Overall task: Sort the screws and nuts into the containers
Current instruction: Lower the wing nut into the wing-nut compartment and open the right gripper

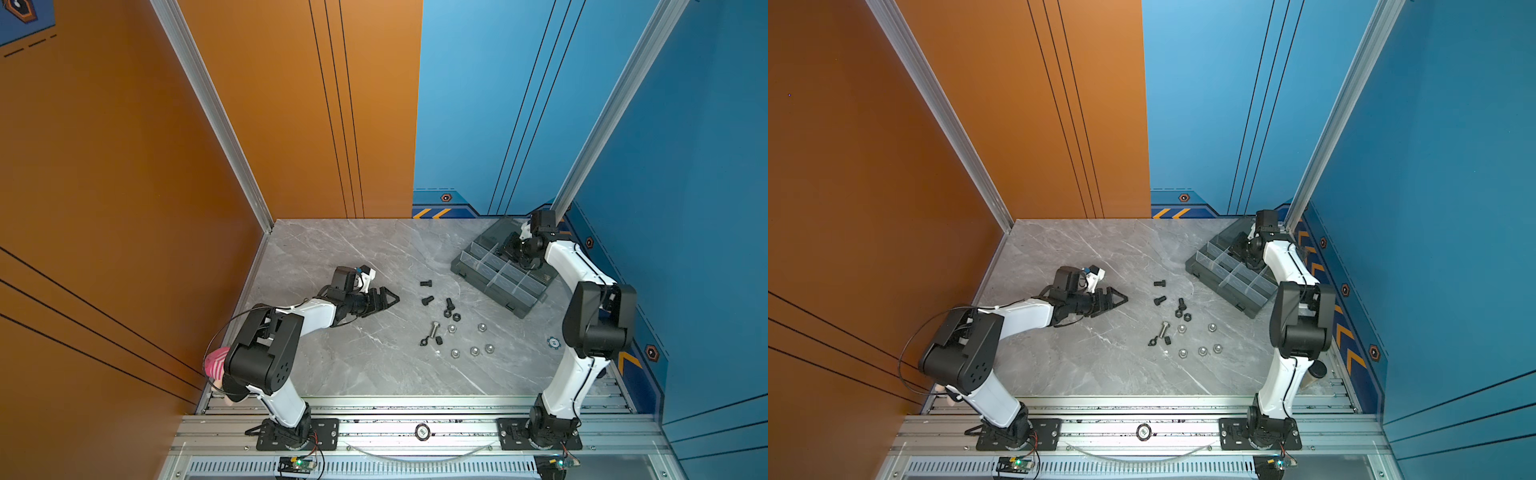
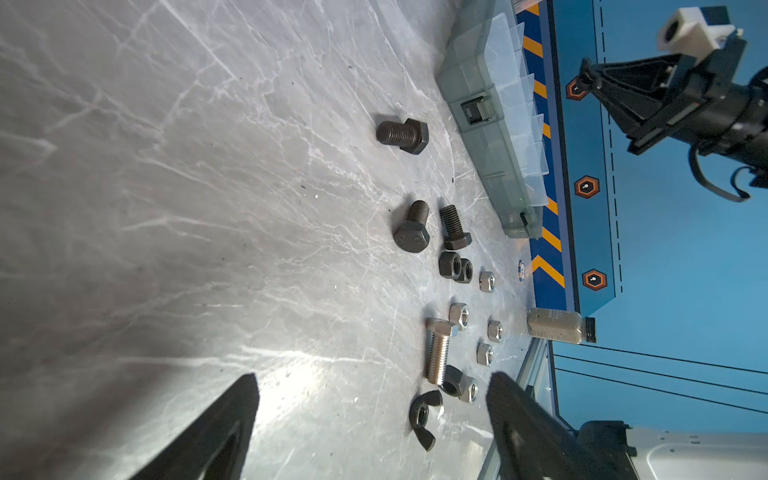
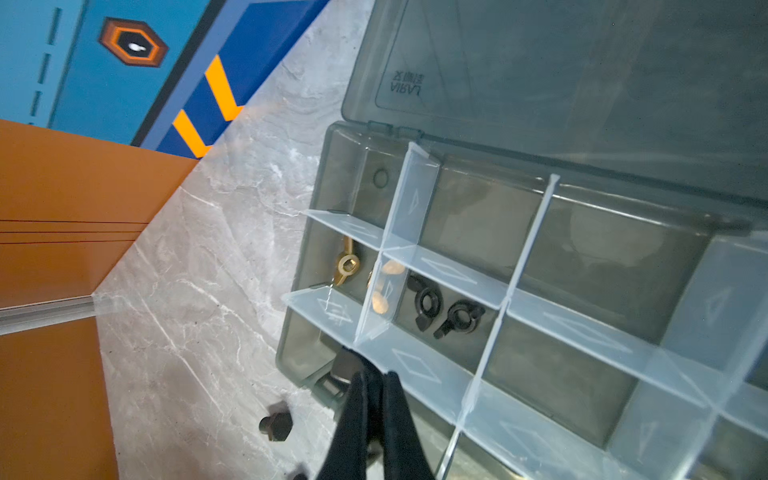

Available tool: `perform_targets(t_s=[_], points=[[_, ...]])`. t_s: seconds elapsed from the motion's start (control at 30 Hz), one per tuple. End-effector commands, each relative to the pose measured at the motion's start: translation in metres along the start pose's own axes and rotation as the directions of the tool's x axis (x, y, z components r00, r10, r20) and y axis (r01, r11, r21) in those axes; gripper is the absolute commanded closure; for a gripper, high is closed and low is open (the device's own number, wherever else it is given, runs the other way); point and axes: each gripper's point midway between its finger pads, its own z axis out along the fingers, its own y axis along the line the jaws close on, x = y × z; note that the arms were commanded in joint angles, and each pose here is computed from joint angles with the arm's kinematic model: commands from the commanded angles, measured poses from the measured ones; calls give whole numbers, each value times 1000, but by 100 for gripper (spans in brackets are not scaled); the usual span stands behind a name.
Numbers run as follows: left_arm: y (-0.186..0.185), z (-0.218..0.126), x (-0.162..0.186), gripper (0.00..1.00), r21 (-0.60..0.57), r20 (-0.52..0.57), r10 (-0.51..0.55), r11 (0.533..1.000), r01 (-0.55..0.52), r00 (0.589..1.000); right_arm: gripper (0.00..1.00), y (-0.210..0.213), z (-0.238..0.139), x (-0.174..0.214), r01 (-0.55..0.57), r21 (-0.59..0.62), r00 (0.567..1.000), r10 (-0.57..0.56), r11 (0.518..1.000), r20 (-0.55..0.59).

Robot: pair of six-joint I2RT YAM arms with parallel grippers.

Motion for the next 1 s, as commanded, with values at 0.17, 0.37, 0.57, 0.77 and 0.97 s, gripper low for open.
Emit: perform_targets(t_s=[0.17,0.37,0.57,0.77,0.97], points=[[-9,3,-6,11,27,-3,0,1000,0,1000,100,-21,36,-8,-5,87,999,9,996,-48],[-12,4,-9,10,37,-4,1,999,-1,1000,100,-29,51,1,-8,107,997,16,994,-78],[-12,6,-8,8,32,-6,-4,999,4,1000,100,-31,53,5,6,121,996,5,993,-90],[-15,8,-6,4,34,-8,1,999,-1,1000,93,-30,47,7,20,122,995,-8,992,-96],[-17,8,-5,1,38,-8,7,999,-7,1000,84,-26,42,5,25,113,996,-15,993,-92]])
